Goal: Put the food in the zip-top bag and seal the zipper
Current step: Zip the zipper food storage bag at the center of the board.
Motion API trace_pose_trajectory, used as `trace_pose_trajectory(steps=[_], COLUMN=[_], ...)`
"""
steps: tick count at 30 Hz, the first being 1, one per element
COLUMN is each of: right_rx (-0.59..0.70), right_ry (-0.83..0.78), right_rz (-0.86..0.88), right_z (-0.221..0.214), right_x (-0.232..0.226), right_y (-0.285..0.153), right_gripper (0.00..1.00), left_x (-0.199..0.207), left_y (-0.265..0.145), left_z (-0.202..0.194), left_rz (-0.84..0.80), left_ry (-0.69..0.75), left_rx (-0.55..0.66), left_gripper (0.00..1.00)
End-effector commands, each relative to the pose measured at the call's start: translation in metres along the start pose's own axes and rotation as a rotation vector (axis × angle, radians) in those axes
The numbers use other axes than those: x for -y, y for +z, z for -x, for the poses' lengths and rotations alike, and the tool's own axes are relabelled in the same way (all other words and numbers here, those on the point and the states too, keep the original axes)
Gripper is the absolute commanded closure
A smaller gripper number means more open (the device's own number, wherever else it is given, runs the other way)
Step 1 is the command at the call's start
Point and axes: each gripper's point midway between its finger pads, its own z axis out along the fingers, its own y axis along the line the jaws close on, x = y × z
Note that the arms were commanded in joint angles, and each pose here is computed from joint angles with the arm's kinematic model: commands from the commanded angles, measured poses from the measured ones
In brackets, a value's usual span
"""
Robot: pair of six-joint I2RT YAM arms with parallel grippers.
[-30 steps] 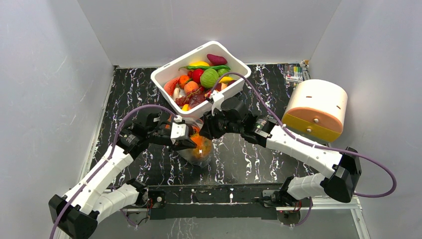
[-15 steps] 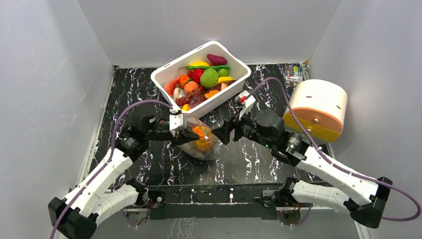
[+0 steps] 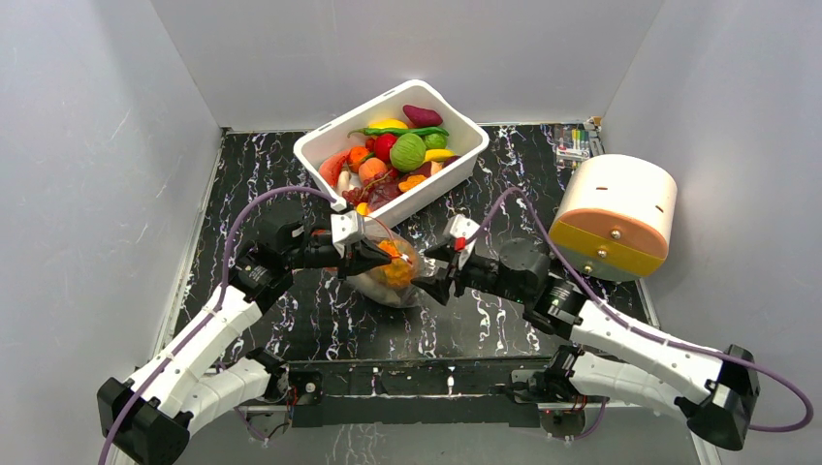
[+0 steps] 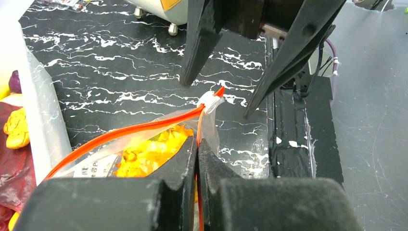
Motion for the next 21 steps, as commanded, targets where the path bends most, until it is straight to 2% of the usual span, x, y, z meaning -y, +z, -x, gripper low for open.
trace_pose_trajectory(steps=[1,10,21], right_rx=[0.084,0.136,0.131], right_ry=[-0.118,-0.157,-0.152], right_rz=[0.014,0.01,0.044], right_z=[0.026,0.039,0.032], right_x=[0.002,0.005,-0.001], right_y=[0.011,0.021,0.031], right_gripper=[0.42,0.49,0.66], left_x=[0.002,0.009,0.018], left_y=[0.001,0.0,-0.003], left_z=[0.017,0.016,0.018], left_rz=[-0.015,-0.034,-0.063], left_ry=[0.054,0.047,0.051], left_rx=[0.058,0.073,0.105], left_gripper=[1.0,1.0,1.0])
